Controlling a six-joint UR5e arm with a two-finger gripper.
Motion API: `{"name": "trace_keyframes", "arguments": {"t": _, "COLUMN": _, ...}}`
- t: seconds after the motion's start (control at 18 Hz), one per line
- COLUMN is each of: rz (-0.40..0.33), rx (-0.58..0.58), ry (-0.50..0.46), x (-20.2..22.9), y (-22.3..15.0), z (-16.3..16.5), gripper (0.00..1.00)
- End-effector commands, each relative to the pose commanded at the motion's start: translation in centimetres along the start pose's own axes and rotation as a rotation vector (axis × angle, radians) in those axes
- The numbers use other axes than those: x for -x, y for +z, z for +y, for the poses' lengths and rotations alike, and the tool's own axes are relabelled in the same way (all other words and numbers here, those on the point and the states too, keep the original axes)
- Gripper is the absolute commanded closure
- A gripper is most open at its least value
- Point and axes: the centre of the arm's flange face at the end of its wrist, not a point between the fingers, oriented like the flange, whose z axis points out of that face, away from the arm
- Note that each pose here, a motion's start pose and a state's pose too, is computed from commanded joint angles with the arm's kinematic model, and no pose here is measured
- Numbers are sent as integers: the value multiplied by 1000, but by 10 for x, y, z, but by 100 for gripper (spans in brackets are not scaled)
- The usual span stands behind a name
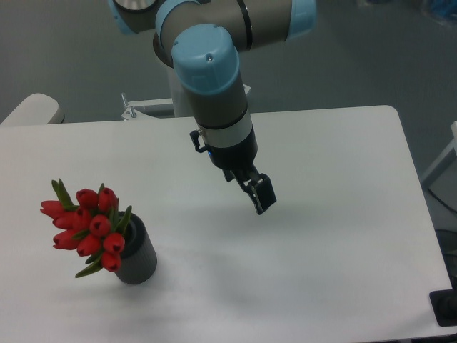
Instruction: Pick up the flowers from the vase
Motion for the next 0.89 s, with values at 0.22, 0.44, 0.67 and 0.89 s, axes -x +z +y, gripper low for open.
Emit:
{"name": "trace_keyframes", "arguments": {"t": 0.22, "rz": 4, "rx": -13, "ry": -1, "x": -1, "y": 1, "z": 0, "gripper": 0}}
{"name": "trace_keyframes", "arguments": {"t": 0.44, "rz": 39, "rx": -125, "ry": -36, "x": -1, "y": 5, "z": -1, "gripper": 0}}
{"name": "trace_keyframes", "arguments": {"t": 0.67, "rz": 103, "rx": -297, "ry": -123, "x": 0, "y": 10, "z": 5, "gripper": 0}}
{"name": "trace_keyframes", "arguments": {"t": 0.89, "rz": 170, "rx": -404, "ry": -161, "x": -9, "y": 21, "z": -3, "gripper": 0}}
